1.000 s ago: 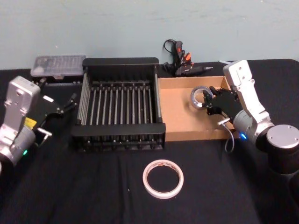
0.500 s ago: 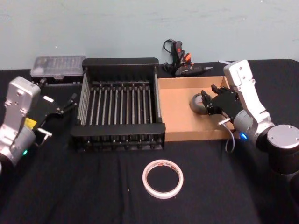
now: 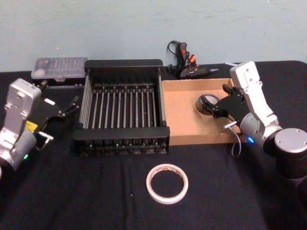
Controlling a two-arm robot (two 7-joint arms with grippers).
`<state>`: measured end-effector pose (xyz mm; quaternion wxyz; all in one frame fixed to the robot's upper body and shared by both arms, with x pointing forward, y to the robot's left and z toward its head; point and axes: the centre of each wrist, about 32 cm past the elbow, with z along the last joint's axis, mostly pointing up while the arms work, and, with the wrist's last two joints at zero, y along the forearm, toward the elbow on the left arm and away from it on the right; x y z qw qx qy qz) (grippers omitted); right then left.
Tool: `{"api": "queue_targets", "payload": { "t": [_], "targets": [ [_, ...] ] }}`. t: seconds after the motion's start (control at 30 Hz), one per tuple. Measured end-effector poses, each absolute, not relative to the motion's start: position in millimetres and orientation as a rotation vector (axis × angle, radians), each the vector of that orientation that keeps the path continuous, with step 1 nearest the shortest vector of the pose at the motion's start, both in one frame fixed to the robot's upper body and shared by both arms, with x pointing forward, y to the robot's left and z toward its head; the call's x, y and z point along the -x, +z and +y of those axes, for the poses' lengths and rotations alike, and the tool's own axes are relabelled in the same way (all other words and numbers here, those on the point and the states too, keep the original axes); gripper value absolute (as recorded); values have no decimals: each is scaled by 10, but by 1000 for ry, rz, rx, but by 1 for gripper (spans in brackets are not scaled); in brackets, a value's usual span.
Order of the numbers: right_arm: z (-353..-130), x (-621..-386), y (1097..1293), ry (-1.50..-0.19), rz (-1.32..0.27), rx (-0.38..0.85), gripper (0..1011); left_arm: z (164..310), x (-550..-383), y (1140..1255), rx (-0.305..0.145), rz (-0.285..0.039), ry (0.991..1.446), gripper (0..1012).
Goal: Pick up the white tape and place it into the black box , Pick up the silver tape and place it into the brown box.
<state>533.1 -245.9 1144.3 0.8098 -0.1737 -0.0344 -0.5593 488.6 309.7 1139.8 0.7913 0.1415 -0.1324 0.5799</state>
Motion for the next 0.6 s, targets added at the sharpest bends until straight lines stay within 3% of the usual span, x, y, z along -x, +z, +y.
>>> {"api": "queue_targets", "payload": {
  "t": [0.27, 0.6],
  "targets": [
    [-2460, -5330, 11444, -1196, -73, 371, 991, 3097, -4886, 11398, -304, -285, 1248, 1002],
    [-2461, -5330, 11444, -1196, -73, 371, 1002, 3097, -4886, 11398, -305, -285, 1248, 1001]
  ]
}}
